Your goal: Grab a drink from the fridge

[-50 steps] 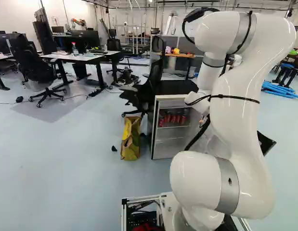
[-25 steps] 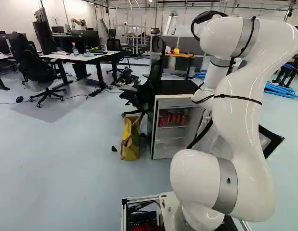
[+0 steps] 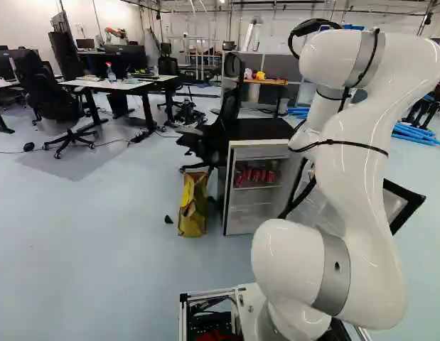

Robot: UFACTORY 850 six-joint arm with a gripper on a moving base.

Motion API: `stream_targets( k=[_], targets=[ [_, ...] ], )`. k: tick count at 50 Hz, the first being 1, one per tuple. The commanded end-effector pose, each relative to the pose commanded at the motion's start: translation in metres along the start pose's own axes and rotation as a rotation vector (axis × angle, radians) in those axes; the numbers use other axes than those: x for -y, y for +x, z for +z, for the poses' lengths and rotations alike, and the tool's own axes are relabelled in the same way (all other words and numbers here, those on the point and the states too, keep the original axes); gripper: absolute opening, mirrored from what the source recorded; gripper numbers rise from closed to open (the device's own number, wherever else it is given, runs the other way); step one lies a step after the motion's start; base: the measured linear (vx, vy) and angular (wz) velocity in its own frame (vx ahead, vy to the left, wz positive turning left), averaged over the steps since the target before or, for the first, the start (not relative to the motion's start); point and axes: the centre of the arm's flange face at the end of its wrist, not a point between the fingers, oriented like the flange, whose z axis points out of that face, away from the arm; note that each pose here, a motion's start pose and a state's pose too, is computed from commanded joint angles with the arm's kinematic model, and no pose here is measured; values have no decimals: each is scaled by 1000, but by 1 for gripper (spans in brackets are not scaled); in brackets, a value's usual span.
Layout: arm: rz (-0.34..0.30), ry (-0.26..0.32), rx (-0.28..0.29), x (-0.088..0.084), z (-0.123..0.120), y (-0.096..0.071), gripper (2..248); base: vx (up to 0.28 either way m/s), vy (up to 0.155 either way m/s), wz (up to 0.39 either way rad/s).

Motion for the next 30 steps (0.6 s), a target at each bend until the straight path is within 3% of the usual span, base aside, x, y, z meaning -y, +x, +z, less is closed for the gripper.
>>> stream_targets(
  k=[10, 30],
  targets=[
    [-30, 45, 14, -5, -2, 1, 247, 0, 0, 0],
    [-139, 170, 19, -39, -10, 14, 247, 0, 0, 0]
  ],
)
